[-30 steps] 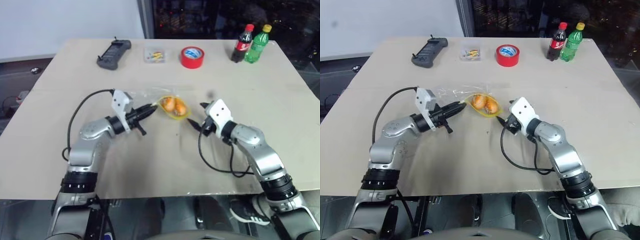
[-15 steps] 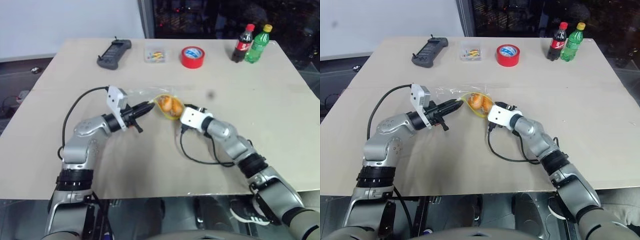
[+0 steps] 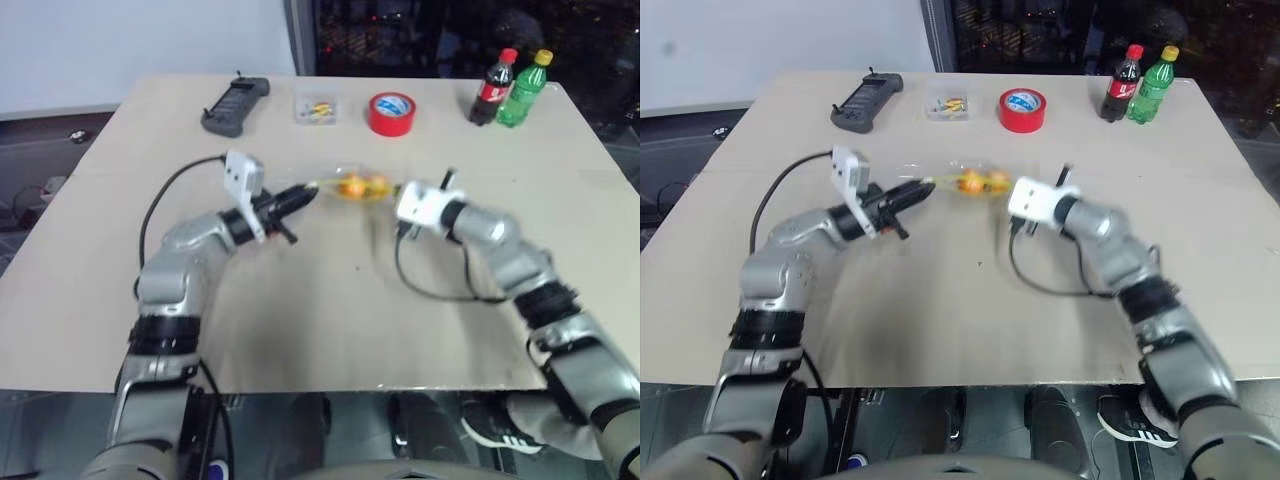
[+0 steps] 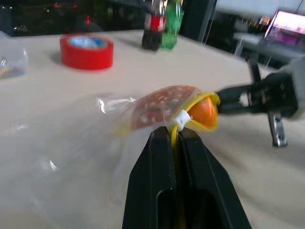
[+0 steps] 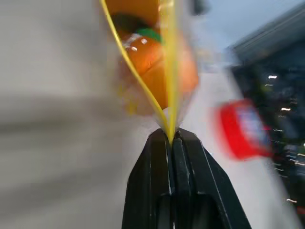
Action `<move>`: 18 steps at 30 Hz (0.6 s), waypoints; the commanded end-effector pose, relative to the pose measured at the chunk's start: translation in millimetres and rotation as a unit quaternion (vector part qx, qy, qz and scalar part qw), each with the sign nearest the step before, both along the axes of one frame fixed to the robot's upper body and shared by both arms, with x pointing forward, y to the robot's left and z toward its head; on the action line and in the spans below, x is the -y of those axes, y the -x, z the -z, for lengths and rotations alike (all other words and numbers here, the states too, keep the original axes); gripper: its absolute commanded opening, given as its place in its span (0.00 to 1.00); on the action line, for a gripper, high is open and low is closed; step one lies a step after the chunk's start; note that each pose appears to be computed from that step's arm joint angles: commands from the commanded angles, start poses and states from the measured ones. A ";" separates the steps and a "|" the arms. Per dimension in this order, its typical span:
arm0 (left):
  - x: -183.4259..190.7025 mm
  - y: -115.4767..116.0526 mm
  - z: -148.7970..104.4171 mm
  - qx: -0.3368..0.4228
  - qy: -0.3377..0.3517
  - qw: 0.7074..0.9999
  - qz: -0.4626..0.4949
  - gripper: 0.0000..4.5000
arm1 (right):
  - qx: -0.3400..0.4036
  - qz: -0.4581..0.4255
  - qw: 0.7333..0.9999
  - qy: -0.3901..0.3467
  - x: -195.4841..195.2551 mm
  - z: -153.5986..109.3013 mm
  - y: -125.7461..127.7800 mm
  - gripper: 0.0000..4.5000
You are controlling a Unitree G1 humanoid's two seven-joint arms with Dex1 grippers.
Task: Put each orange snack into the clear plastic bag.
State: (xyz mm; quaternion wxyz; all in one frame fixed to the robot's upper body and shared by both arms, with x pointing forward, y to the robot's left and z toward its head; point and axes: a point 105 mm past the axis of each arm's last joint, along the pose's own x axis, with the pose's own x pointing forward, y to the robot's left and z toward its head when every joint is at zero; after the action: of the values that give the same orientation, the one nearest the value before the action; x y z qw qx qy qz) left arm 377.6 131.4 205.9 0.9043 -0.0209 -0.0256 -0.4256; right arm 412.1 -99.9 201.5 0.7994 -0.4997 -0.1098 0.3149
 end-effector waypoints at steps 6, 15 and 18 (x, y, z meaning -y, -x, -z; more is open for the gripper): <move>19.8 -24.1 -41.5 -0.007 0.064 0.997 0.035 0.00 | -0.065 0.040 0.995 0.061 63.7 -40.0 -5.5 0.01; 32.8 12.3 -8.2 0.148 -0.083 0.985 0.041 0.00 | -0.101 0.031 0.994 0.030 76.5 -7.6 47.7 0.01; 35.1 32.5 6.1 0.185 -0.122 0.974 0.038 0.00 | -0.113 0.019 0.993 0.023 65.9 10.8 78.5 0.01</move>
State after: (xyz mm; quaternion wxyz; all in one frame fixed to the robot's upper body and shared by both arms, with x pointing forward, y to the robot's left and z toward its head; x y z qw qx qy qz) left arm 351.1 87.8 174.9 0.8635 0.1158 -0.0799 -0.4842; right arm 339.6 -154.7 166.6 0.7891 -0.4675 0.0200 0.3980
